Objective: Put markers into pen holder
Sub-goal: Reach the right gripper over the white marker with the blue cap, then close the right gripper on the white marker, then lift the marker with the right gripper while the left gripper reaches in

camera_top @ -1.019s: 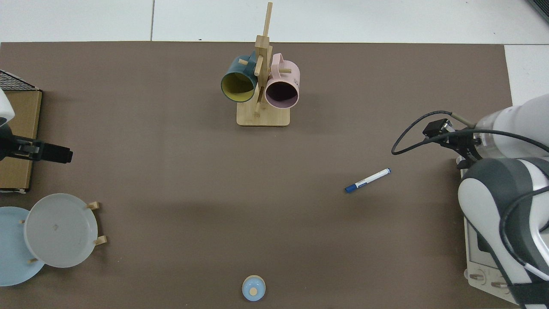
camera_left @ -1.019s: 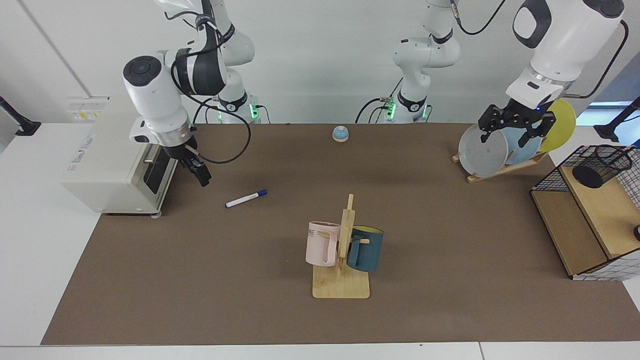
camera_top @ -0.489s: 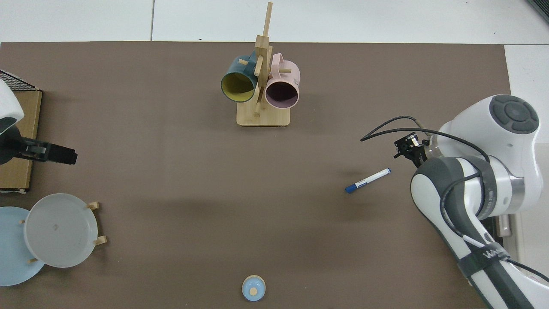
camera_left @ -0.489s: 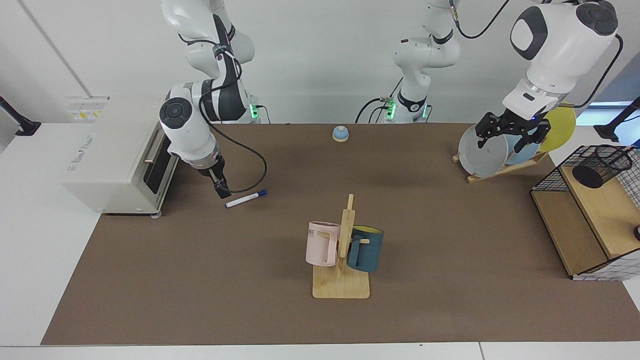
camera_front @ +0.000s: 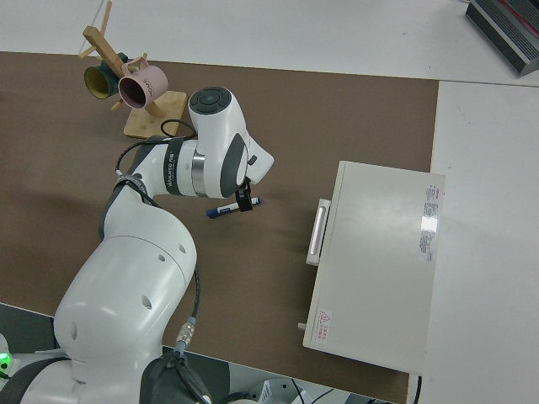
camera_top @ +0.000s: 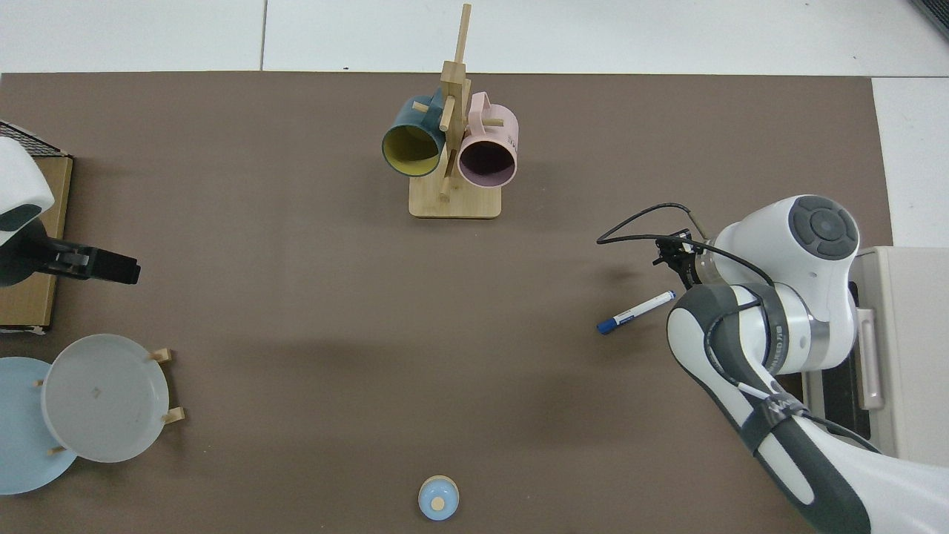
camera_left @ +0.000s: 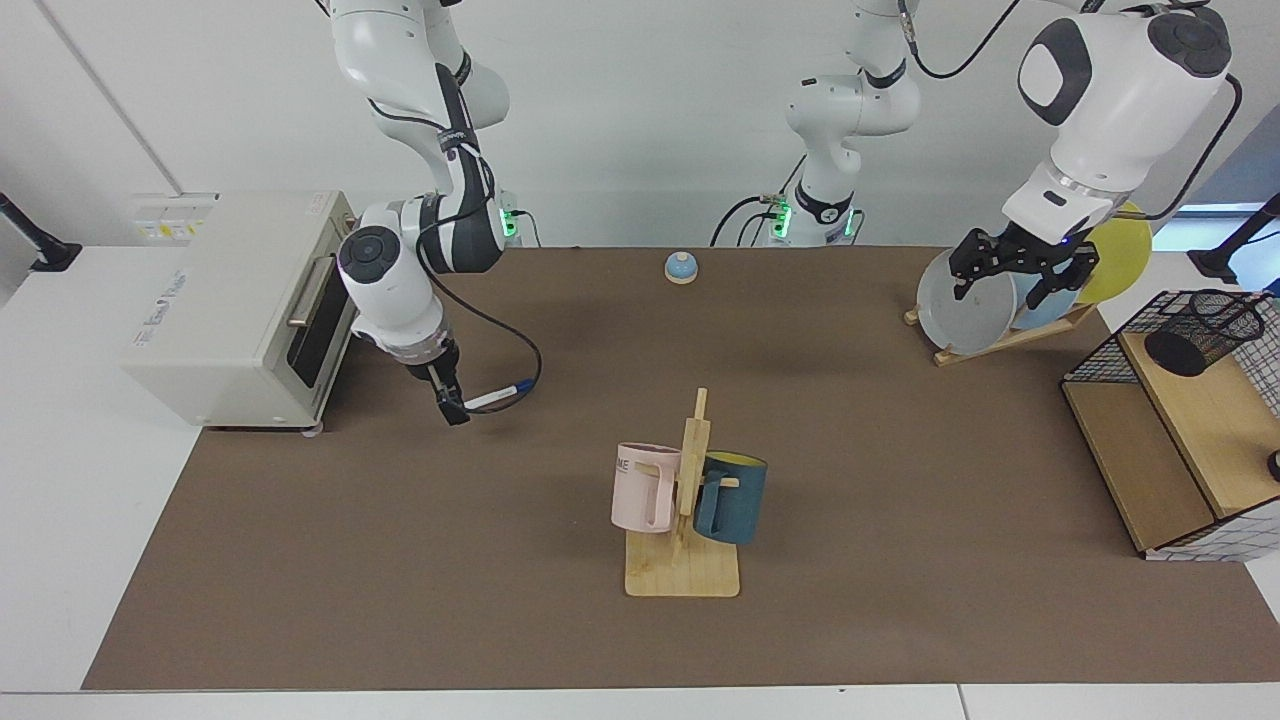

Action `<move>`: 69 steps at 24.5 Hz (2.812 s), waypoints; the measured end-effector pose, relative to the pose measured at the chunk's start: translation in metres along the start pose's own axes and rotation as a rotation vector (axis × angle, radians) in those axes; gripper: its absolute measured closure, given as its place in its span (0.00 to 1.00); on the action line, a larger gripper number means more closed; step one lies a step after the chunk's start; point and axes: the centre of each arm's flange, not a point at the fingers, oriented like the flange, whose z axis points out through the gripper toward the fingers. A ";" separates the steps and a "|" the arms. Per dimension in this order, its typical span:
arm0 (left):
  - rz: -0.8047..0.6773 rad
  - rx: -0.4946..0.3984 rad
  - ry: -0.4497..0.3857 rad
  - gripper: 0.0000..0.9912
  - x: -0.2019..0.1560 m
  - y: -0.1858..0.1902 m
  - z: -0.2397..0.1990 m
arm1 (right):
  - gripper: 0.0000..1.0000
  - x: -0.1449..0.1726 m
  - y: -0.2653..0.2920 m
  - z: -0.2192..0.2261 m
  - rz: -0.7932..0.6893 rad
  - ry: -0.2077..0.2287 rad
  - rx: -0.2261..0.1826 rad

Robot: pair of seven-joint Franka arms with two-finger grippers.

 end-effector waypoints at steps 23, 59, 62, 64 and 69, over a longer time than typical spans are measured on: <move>-0.005 -0.002 -0.008 0.00 -0.001 -0.001 0.004 | 0.00 -0.004 0.013 0.043 -0.053 -0.059 -0.025; -0.025 -0.002 -0.008 0.00 -0.001 -0.002 0.004 | 0.83 0.005 0.011 0.043 -0.043 -0.088 0.019; -0.011 -0.002 -0.007 0.00 -0.001 -0.001 0.004 | 0.83 0.004 0.007 0.034 -0.043 -0.107 0.010; 0.023 -0.002 -0.006 0.00 -0.001 -0.001 0.004 | 0.83 0.002 0.004 0.021 -0.047 -0.121 0.005; 0.139 -0.002 -0.005 0.00 -0.001 -0.001 0.004 | 0.83 -0.005 -0.004 -0.026 -0.038 -0.190 0.031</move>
